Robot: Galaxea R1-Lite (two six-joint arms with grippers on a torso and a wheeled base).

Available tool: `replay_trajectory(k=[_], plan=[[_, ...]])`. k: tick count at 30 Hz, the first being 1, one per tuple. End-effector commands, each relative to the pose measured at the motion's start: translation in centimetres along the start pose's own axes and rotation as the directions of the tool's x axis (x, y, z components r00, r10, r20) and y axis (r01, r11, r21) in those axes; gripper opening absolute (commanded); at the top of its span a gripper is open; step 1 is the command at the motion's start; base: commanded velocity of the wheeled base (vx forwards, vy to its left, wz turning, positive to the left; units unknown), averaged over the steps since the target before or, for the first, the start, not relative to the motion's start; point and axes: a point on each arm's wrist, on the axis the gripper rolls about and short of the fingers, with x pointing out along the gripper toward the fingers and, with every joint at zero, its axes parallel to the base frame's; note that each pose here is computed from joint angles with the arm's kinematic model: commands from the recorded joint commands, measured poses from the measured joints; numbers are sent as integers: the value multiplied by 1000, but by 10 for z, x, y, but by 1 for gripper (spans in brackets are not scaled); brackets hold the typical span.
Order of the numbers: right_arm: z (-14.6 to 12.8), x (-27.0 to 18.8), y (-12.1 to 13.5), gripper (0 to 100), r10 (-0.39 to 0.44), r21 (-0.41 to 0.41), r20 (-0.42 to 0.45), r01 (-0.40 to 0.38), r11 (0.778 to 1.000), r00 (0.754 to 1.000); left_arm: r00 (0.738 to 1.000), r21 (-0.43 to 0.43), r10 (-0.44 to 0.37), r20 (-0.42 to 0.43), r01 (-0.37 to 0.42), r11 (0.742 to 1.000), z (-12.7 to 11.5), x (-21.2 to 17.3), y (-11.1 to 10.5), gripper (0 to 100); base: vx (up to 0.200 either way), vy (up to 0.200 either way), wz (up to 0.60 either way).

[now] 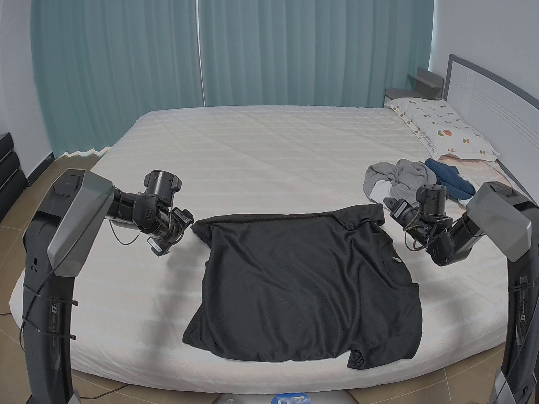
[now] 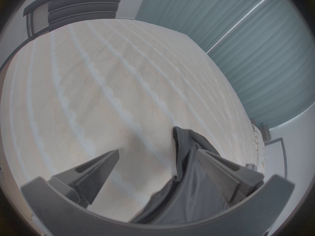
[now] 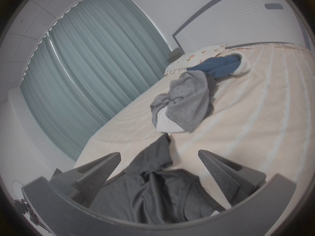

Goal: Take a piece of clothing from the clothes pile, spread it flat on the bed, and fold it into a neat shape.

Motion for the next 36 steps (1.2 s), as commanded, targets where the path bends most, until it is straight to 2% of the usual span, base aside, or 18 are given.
replay_trajectory(k=[1,6,7,10,14,19,24,28,34,36], plan=[[1,-51,0,100,40,54,-80,-36,998,996,997,5,-63,-52,64,998,-13,-55,12,100,0,0,0],[0,-85,-3,100,71,98,-139,-58,994,988,991,11,-114,-64,115,993,-32,-74,34,100,0,0,0],[-2,-99,-8,100,69,100,-174,-52,994,982,989,19,-129,-70,131,991,-43,-83,45,100,0,0,0],[-6,-118,-15,100,67,111,-226,-43,993,972,986,41,-140,-89,145,989,-62,-97,59,100,0,0,0],[-15,-139,-25,100,54,125,-268,-21,992,962,979,61,-172,-111,179,982,-86,-113,70,100,-200,0,0],[-26,-150,-32,100,87,148,-287,-46,988,954,966,64,-228,-124,237,969,-103,-126,74,100,-160,0,0],[-30,-153,-36,100,93,152,-297,-49,987,950,960,30,-254,-120,259,965,-108,-123,75,100,0,0,0],[-29,-151,-36,100,98,167,-296,-50,985,950,958,-47,-257,-123,253,966,-112,-111,77,100,0,0,0],[-30,-152,-36,100,102,191,-303,-44,981,948,957,-50,-260,-129,255,966,-113,-109,77,100,0,0,0],[-31,-153,-35,100,103,190,-306,-45,981,947,956,-52,-264,-130,259,965,-113,-109,76,100,0,-200,0]])
